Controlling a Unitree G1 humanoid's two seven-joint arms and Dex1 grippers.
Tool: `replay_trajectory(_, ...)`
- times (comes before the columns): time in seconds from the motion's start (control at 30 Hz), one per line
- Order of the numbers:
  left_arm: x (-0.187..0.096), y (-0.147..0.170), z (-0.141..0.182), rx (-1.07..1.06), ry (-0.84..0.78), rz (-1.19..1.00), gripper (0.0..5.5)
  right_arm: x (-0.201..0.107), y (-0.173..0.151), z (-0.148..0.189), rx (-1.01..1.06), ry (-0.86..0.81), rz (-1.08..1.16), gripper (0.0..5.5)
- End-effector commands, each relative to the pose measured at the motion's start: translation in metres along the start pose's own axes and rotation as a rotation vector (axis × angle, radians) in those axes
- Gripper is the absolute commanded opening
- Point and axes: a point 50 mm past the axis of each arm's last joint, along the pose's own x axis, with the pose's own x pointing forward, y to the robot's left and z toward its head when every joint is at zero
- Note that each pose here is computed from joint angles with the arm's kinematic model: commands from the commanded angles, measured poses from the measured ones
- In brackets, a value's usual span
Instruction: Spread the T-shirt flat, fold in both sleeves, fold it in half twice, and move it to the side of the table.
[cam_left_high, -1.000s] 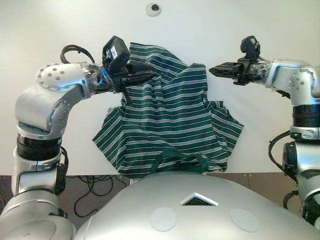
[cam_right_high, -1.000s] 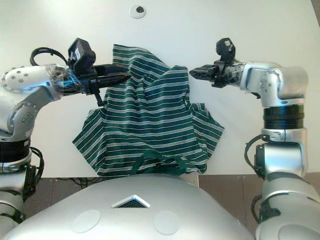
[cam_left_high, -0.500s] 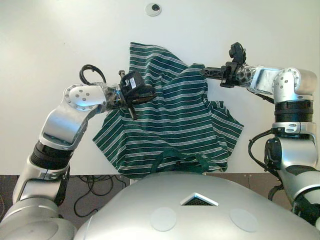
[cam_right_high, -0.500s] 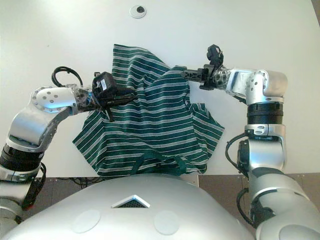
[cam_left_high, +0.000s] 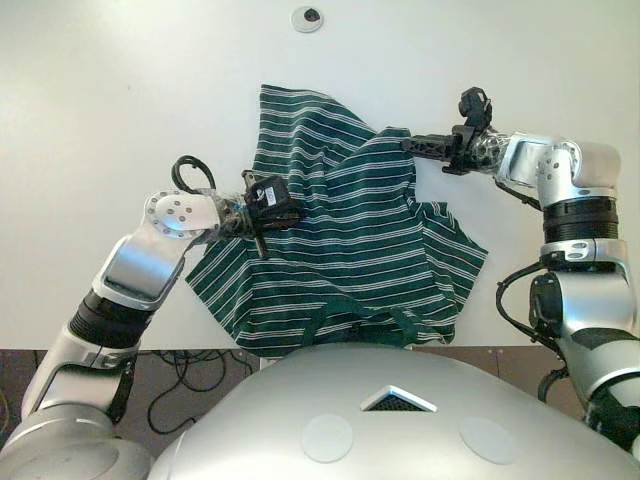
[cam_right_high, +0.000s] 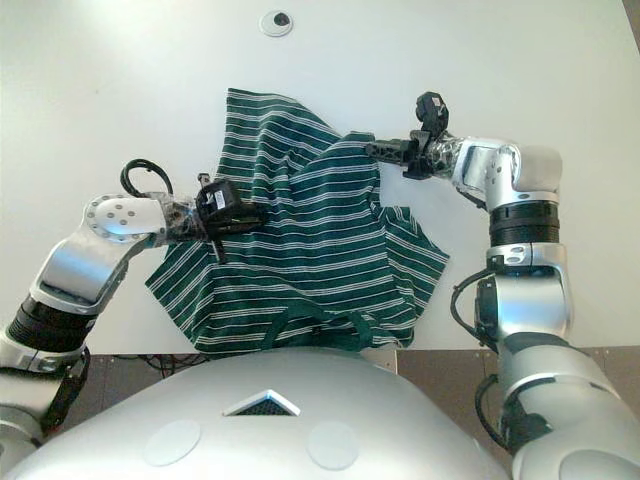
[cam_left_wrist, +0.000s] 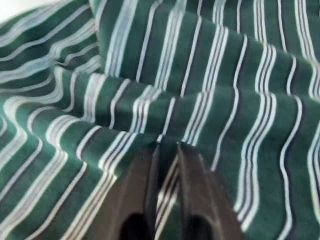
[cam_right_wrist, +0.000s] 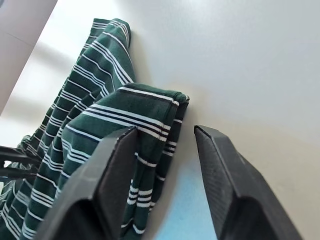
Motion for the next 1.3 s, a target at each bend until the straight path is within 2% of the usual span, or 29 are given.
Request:
replay_trajectory(0.03, 0.003, -0.004, -0.013, 0.013, 0.062, -0.008, 0.00, 0.014, 0.012, -0.003, 0.054, -0.010, 0.088, 1.42)
replay_trajectory(0.17, 0.007, -0.008, -0.015, 0.002, 0.063, -0.015, 0.00, 0.010, 0.024, 0.011, 0.086, -0.073, 0.188, 0.76)
replay_trajectory(0.33, 0.010, -0.010, -0.018, -0.016, 0.067, -0.010, 0.00, -0.019, 0.031, 0.018, 0.019, -0.111, 0.273, 0.03)
replay_trajectory(0.53, 0.009, -0.013, -0.022, -0.043, 0.070, 0.008, 0.00, -0.055, 0.063, 0.002, -0.234, 0.029, 0.450, 0.03)
replay_trajectory(0.67, 0.009, -0.012, -0.021, -0.048, 0.068, 0.015, 0.00, -0.047, 0.062, -0.037, -0.319, 0.234, 0.387, 0.03)
replay_trajectory(0.77, 0.009, -0.011, -0.021, -0.047, 0.067, 0.019, 0.00, -0.036, 0.044, -0.048, -0.272, 0.270, 0.231, 0.03)
replay_trajectory(0.87, 0.008, -0.011, -0.021, -0.051, 0.070, 0.026, 0.00, -0.035, 0.031, -0.042, -0.216, 0.246, 0.135, 0.56)
replay_trajectory(1.03, 0.009, -0.013, -0.023, -0.058, 0.074, 0.035, 0.00, -0.050, 0.032, -0.031, -0.240, 0.233, 0.164, 1.33)
replay_trajectory(1.2, 0.010, -0.013, -0.023, -0.059, 0.074, 0.038, 0.00, -0.062, 0.038, 0.011, -0.221, 0.070, 0.237, 1.33)
replay_trajectory(1.3, 0.011, -0.010, -0.023, -0.052, 0.075, 0.036, 0.00, -0.053, 0.036, 0.020, -0.196, 0.026, 0.237, 0.76)
